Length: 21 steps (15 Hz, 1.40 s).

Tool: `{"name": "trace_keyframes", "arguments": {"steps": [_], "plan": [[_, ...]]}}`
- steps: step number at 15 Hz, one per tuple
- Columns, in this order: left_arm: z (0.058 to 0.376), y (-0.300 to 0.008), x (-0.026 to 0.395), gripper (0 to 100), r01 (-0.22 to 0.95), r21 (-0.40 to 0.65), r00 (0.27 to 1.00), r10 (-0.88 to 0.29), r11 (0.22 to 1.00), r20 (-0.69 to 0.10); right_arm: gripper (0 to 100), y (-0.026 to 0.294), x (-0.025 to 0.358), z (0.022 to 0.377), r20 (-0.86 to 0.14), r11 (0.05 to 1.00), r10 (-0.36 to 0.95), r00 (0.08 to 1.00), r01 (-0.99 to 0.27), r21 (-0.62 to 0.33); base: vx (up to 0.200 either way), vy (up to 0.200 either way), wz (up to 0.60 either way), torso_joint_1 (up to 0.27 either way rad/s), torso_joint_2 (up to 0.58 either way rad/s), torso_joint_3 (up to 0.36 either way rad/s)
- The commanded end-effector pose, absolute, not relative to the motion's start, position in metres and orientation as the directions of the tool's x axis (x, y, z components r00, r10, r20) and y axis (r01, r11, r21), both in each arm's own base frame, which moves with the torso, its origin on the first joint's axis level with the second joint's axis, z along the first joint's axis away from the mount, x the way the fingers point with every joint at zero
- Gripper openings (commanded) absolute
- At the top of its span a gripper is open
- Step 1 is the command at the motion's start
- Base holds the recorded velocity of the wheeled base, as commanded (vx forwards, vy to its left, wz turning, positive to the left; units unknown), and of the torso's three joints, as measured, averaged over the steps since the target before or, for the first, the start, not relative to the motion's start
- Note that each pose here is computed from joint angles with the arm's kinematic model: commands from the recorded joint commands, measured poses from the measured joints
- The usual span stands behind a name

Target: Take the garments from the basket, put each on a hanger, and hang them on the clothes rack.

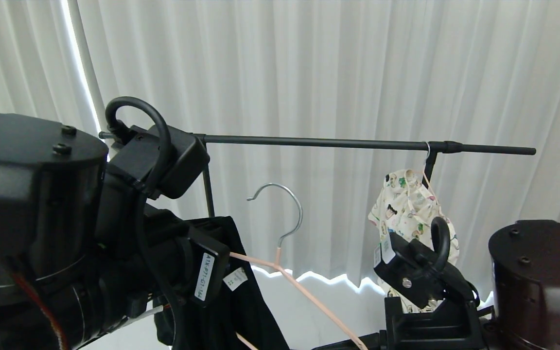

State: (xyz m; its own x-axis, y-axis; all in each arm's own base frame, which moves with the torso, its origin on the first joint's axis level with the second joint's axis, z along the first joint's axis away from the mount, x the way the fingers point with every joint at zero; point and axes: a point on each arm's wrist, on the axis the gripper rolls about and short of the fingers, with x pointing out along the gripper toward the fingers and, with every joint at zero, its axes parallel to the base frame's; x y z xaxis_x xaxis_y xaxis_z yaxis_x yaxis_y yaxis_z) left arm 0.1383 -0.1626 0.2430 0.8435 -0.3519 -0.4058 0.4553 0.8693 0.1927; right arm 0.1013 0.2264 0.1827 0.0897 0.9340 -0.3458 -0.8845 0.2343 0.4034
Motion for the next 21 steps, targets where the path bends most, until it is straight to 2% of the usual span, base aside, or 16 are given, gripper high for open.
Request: {"name": "trace_keyframes", "arguments": {"steps": [1,4,9,13,21], "plan": [[0.245,-0.164,0.14,0,0.453,0.19,0.846,-0.353,0.871,-0.399,0,0.228,0.102,0.182,-0.349,0.239,0.933,0.093,-0.883,0.403,0.0,0.0,0.0,0.0,0.0,0.0],[0.249,-0.176,0.145,0,0.456,0.158,0.86,-0.387,0.876,-0.333,0,0.236,0.104,0.179,-0.33,0.225,0.94,0.089,-0.888,0.401,0.0,0.0,0.0,0.0,0.0,0.0],[0.252,-0.177,0.145,0,0.466,0.175,0.861,-0.4,0.867,-0.315,0,0.239,0.109,0.178,-0.316,0.302,0.933,0.173,-0.856,0.42,0.0,0.0,0.0,0.0,0.0,0.0],[0.263,-0.186,0.137,0,0.506,0.164,0.847,-0.451,0.847,-0.282,0,0.24,0.111,0.176,-0.323,0.314,0.929,0.183,-0.85,0.422,0.0,0.0,0.0,0.0,0.0,0.0],[0.259,-0.191,0.136,0,0.524,0.191,0.837,-0.46,0.83,-0.296,0,0.237,0.111,0.178,-0.317,0.346,0.922,0.224,-0.844,0.41,0.0,0.0,0.0,0.0,0.0,0.0]]}}
